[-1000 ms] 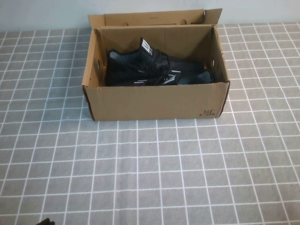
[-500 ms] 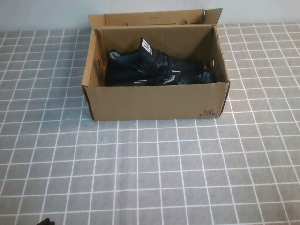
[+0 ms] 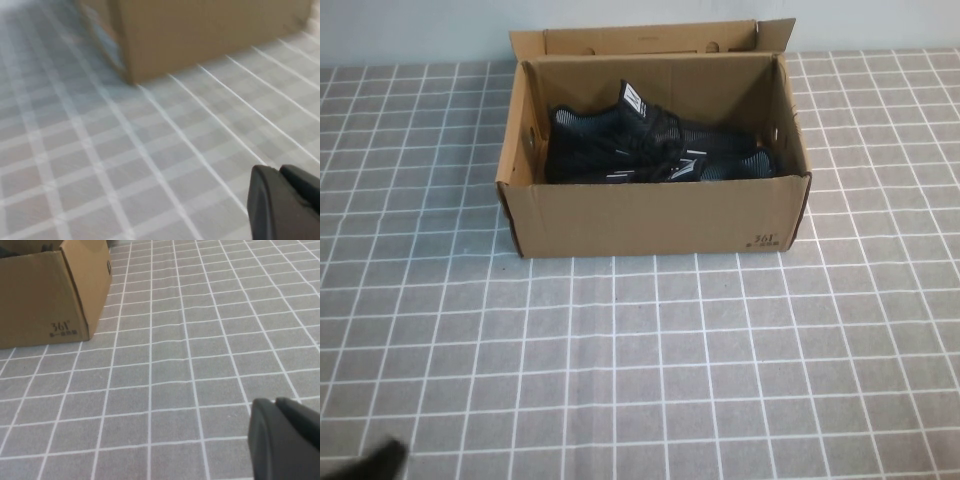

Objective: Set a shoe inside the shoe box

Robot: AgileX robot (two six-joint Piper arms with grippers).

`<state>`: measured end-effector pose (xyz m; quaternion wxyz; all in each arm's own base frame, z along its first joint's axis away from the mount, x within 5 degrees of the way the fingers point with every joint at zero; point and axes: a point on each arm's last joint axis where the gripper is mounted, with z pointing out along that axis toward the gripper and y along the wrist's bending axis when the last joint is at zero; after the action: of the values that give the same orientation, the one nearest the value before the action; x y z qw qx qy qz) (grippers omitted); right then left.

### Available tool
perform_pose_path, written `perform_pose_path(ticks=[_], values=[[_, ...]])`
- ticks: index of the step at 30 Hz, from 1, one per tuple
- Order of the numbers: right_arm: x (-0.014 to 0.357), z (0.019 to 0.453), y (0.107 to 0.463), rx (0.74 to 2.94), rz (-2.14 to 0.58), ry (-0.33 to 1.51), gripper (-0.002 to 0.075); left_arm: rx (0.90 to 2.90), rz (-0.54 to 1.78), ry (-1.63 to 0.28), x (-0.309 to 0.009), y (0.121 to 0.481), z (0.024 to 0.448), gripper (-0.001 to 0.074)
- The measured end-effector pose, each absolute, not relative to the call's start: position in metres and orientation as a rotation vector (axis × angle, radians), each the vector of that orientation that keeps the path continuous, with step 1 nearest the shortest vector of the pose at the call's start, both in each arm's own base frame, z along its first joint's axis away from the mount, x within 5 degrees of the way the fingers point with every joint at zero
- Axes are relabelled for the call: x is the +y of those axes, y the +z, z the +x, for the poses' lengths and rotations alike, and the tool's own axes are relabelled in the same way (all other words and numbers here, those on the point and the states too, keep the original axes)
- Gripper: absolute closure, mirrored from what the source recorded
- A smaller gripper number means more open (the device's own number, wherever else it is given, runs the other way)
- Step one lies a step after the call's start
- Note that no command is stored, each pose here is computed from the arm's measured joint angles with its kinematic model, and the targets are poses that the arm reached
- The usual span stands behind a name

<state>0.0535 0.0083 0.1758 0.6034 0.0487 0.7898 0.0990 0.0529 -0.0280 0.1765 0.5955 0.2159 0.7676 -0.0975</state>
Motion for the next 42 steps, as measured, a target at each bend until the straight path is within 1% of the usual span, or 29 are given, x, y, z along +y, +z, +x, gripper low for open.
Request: perform_pose_path(ticks=[5, 10, 18, 42], values=[[0.008, 0.054, 0.176, 1.828, 0.113, 0.229, 0.0742, 1.661, 0.267, -0.109, -0.014, 0.189, 0.056, 0.0736], [0.008, 0.053, 0.175, 1.832, 0.112, 0.23, 0.0742, 1.672, 0.2, -0.089, -0.011, 0.188, 0.055, 0.0736], [0.008, 0.053, 0.175, 1.832, 0.112, 0.23, 0.0742, 1.87, 0.222, -0.096, -0.011, 0.17, 0.051, 0.0736], [0.008, 0.053, 0.175, 1.832, 0.113, 0.232, 0.0742, 1.874, 0.219, -0.099, -0.011, 0.17, 0.051, 0.0736]])
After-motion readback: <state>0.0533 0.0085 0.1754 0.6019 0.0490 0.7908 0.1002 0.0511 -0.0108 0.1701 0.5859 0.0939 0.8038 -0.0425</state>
